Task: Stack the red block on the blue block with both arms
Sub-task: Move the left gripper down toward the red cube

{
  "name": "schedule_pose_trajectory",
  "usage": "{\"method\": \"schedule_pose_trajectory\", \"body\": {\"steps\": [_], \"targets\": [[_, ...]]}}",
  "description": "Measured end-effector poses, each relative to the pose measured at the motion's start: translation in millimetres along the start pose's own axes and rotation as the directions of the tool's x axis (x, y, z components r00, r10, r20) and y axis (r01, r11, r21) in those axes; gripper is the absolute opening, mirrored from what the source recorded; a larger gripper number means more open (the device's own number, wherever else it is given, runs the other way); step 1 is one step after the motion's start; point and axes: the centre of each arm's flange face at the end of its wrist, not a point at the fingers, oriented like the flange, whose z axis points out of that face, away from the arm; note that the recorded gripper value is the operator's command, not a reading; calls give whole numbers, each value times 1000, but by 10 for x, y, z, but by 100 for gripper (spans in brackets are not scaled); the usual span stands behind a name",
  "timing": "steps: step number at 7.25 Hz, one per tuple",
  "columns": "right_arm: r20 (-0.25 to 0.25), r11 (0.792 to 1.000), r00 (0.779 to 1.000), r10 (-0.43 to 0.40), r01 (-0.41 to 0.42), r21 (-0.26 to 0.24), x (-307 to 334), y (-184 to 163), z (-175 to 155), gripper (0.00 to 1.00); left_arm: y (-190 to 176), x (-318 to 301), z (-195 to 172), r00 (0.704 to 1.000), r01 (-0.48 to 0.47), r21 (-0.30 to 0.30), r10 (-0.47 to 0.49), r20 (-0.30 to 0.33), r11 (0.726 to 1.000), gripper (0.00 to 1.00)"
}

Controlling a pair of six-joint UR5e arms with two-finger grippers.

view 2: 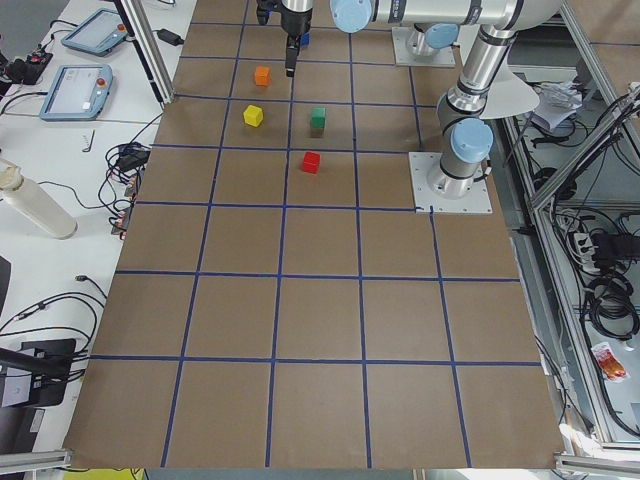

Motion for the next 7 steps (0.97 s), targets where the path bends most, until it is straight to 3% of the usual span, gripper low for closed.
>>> {"method": "schedule_pose_trajectory", "body": {"steps": [7], "targets": [[0,1000,1000,-2,2,1,1,-17,8,100,185,-21,149,999,-21,-45,23,31,999,100]]}}
